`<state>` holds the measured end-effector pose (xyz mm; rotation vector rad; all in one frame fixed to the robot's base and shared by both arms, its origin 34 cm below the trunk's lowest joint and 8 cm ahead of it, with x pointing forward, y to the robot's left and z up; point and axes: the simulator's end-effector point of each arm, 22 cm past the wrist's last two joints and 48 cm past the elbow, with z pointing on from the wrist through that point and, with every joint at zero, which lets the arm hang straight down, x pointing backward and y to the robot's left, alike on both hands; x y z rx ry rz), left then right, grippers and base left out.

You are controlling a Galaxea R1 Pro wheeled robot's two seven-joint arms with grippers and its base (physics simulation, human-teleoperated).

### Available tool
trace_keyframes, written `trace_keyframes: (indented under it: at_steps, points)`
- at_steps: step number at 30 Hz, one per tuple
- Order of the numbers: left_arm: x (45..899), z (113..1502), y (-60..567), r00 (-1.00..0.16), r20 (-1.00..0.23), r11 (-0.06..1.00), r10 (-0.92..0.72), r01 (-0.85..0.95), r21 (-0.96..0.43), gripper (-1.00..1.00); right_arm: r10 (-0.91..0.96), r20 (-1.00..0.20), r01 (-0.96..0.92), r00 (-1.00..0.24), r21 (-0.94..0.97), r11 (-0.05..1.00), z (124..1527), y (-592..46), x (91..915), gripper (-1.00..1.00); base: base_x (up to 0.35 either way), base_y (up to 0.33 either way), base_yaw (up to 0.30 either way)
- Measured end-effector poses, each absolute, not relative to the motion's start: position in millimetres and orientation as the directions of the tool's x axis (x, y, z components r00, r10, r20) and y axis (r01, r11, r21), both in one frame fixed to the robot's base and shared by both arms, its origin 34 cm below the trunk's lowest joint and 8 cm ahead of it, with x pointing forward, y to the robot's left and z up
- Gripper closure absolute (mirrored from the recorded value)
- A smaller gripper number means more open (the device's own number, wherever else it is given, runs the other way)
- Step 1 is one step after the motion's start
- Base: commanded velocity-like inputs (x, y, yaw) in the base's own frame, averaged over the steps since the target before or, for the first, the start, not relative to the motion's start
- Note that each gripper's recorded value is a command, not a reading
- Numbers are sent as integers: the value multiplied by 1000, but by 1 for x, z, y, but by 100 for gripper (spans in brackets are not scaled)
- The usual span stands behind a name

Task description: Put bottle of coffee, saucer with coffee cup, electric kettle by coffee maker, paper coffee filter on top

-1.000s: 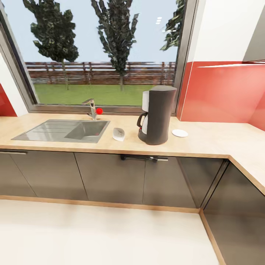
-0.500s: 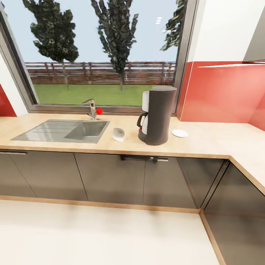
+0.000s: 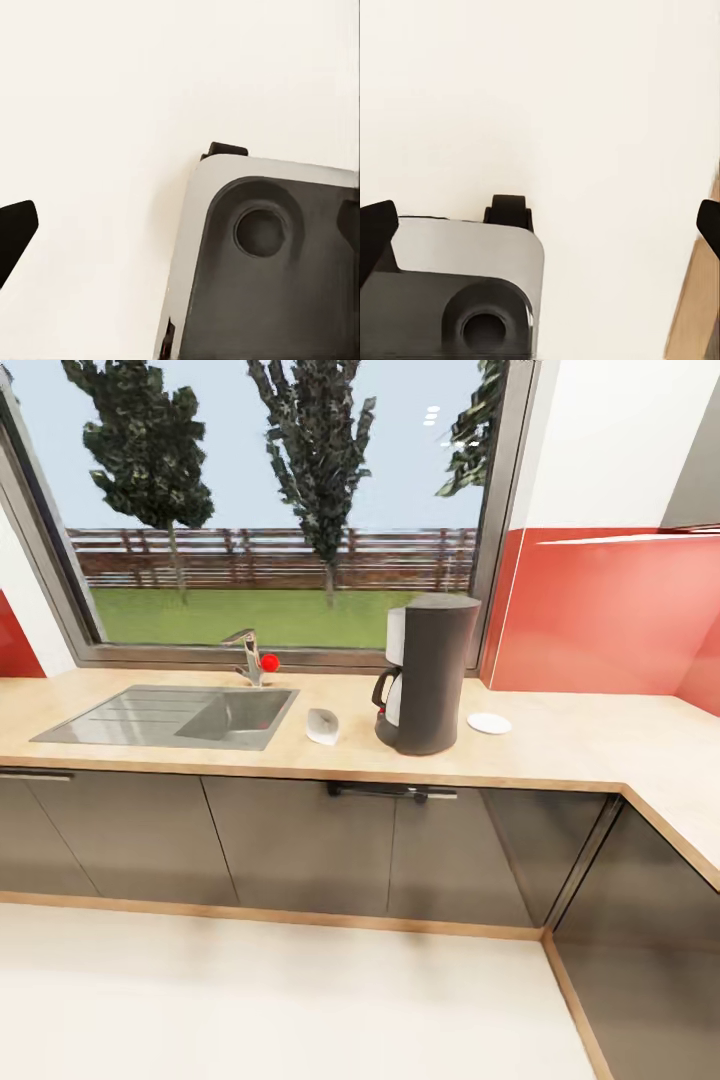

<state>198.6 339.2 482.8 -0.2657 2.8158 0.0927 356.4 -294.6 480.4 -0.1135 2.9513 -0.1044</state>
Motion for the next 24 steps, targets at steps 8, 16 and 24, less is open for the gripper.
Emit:
trace_keyframes:
  at_steps: [8, 16, 24]
  points:
    - [189, 490, 305, -943, -262, 977, -206, -212, -6, -100, -72, -176, -65, -982, -46, 997, 489, -271, 343, -100, 0, 0, 0]
    - [187, 500, 286, -942, -254, 975, -222, -222, -29, -100, -80, -166, -76, -983, -30, 997, 500, -258, 338, -100, 0, 0, 0]
    - [181, 509, 295, -945, -243, 975, -218, -222, -12, -100, -80, -147, -77, -986, -25, 997, 508, -251, 328, -100, 0, 0, 0]
